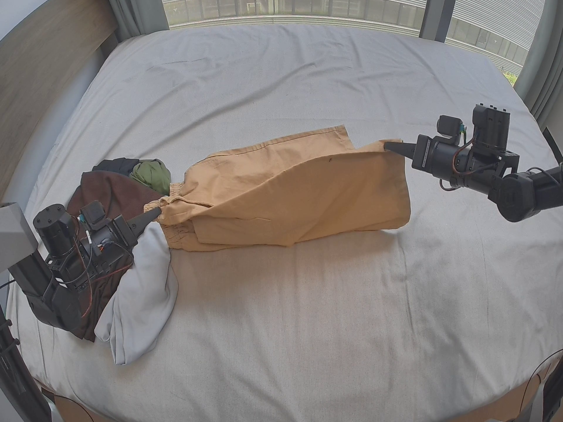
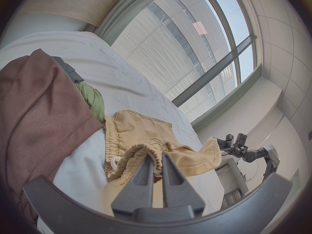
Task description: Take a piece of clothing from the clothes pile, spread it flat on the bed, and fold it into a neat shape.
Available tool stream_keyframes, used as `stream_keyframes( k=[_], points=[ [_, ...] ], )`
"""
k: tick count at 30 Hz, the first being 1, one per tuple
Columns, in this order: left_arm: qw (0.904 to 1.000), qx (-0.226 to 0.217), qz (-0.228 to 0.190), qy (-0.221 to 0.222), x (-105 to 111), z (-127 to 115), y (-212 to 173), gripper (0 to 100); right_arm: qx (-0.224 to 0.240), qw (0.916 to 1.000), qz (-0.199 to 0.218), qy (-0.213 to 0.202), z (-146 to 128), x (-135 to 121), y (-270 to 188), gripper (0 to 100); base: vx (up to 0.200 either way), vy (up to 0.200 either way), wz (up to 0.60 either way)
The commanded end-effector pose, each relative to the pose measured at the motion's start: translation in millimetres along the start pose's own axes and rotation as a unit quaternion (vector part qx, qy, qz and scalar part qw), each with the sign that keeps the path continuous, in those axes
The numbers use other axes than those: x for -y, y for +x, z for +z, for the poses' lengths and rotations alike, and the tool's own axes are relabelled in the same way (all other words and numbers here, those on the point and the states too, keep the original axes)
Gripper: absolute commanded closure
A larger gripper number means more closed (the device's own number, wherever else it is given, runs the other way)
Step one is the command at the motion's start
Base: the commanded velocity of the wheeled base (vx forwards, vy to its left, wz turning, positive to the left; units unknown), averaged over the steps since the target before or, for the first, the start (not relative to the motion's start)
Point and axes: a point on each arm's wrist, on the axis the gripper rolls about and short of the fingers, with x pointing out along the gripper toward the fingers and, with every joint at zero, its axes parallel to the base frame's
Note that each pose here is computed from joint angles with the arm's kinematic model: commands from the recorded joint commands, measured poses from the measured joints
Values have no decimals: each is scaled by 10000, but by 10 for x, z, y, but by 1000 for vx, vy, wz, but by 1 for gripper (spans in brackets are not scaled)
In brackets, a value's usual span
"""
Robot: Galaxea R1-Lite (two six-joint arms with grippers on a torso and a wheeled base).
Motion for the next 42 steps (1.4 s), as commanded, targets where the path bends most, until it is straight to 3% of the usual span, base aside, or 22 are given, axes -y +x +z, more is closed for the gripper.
stream_keyframes(
  k=[1, 11, 18, 30, 42],
  points=[
    [10000, 69, 48, -41, -32, 6, 50, 100, -16, 10000, 12, 5, 56, 59, 164, 100, 0, 0, 0],
    [9992, 293, 86, -271, 28, 48, 136, 100, 133, 9999, -4, -66, 77, 217, 439, 100, 0, 0, 0],
    [9985, 374, 266, -309, -56, -2, 229, 100, 485, 9986, -41, -227, 211, 358, 714, 100, 0, 0, 0],
    [9974, 496, 403, -334, -104, -23, 317, 100, 589, 9978, 10, -287, 373, 382, 913, 100, 0, 0, 0],
    [9972, 553, 387, -318, -132, -8, 363, 100, 540, 9981, -176, -224, 229, 513, 1064, 100, 0, 0, 0]
  ],
)
